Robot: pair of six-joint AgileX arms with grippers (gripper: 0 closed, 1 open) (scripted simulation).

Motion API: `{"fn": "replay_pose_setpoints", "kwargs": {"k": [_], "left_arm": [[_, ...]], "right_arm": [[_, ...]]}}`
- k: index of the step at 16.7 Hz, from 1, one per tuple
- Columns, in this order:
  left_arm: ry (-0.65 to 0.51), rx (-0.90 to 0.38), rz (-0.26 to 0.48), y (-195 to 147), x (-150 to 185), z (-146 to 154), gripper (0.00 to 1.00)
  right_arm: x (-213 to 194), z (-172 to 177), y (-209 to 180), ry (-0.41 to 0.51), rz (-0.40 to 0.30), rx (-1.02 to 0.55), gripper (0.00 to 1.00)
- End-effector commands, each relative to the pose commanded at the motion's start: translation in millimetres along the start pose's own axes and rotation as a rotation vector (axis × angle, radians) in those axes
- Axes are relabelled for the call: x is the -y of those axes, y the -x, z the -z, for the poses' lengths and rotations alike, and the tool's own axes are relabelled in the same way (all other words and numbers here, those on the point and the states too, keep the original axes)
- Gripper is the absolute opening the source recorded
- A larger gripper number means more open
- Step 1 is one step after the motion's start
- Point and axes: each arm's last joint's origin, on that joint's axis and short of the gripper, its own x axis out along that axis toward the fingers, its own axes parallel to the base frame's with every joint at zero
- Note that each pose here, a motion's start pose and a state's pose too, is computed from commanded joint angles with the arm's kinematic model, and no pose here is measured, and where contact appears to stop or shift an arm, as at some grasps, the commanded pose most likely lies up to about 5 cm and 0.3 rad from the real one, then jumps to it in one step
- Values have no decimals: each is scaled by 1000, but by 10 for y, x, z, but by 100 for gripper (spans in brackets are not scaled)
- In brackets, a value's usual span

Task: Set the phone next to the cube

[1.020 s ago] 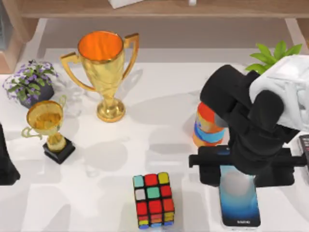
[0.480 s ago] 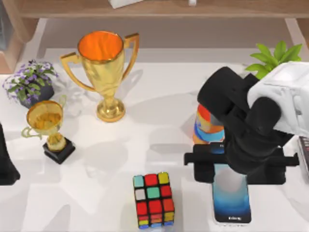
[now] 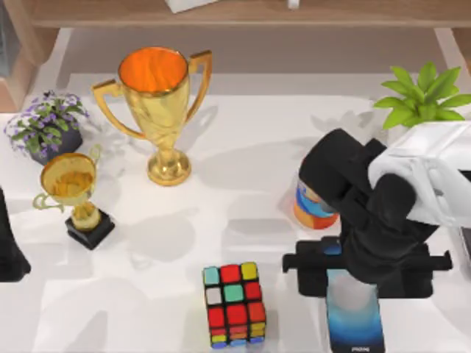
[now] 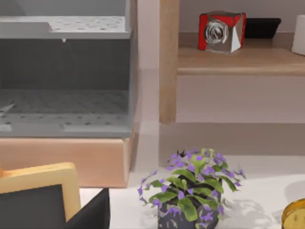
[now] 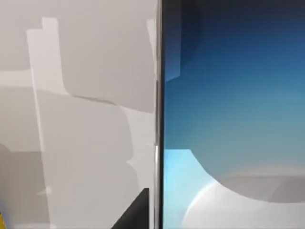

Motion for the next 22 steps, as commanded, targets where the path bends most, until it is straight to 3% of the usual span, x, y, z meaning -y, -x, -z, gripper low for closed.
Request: {"fn": "replay_pose_setpoints", "kwargs": {"k": [7,20,22], "left_arm": [[0,0,0,0,0,0,100],[0,0,0,0,0,0,100],[0,0,0,0,0,0,100]], "right_arm": [[32,35,-125,2,29,-32,0],[32,35,-125,2,29,-32,98],[32,35,-125,2,29,-32,100]]}}
